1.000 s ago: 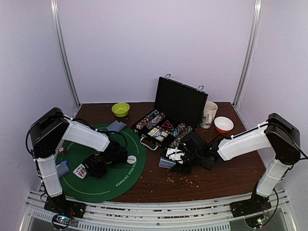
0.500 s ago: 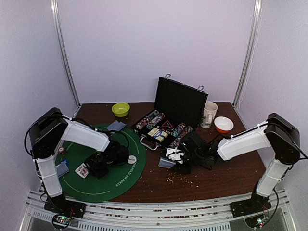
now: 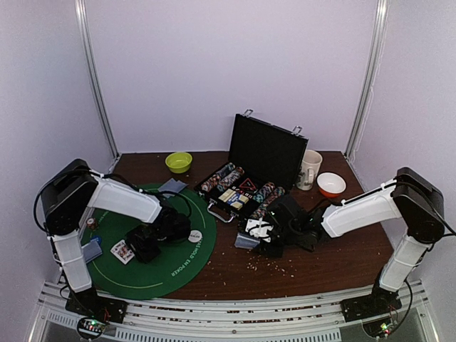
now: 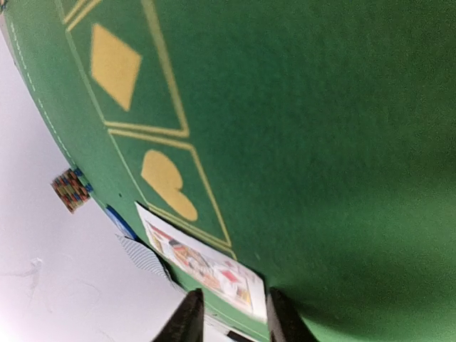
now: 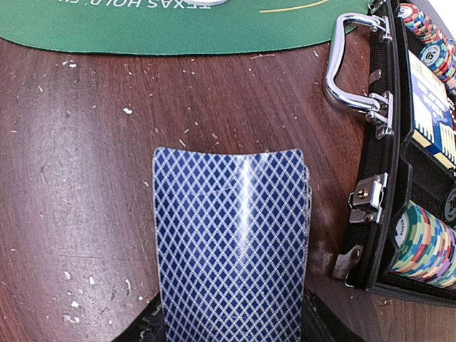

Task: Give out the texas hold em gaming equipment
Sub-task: Flop the poker card into the community card area, then pick up the poker card from the face-down deck piles.

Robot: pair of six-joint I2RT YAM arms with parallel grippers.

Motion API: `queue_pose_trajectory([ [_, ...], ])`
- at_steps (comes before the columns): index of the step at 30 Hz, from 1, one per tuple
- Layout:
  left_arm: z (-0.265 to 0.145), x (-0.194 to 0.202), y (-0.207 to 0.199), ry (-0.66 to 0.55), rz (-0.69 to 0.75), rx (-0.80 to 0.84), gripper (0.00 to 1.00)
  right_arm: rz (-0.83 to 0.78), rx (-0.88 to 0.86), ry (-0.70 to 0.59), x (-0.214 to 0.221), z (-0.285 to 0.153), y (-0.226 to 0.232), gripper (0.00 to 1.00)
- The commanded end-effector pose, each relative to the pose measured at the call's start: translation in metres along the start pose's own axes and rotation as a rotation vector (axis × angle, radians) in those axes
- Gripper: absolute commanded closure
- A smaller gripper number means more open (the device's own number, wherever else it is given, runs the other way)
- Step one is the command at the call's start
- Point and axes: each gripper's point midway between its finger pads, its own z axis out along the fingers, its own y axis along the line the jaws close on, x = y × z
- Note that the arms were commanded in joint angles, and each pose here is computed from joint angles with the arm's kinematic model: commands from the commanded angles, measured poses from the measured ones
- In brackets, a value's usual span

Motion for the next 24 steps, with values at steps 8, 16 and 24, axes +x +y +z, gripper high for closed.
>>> queue_pose_trajectory([
  [8, -0.137, -0.095, -0.021, -0.493, -0.168, 0.498, 0.42, 0.005, -0.006, 0.016, 0.001, 0.001, -0.002, 0.47],
  [16, -0.273, -0.155, -0.072, -1.016, -0.088, 1.148, 0.23, 0.004, -0.004, 0.002, 0.0, 0.0, -0.001, 0.47],
  [24, -0.282, -0.181, -0.093, -1.101, -0.075, 1.356, 0.24, 0.019, -0.004, -0.053, -0.007, -0.005, -0.001, 0.47],
])
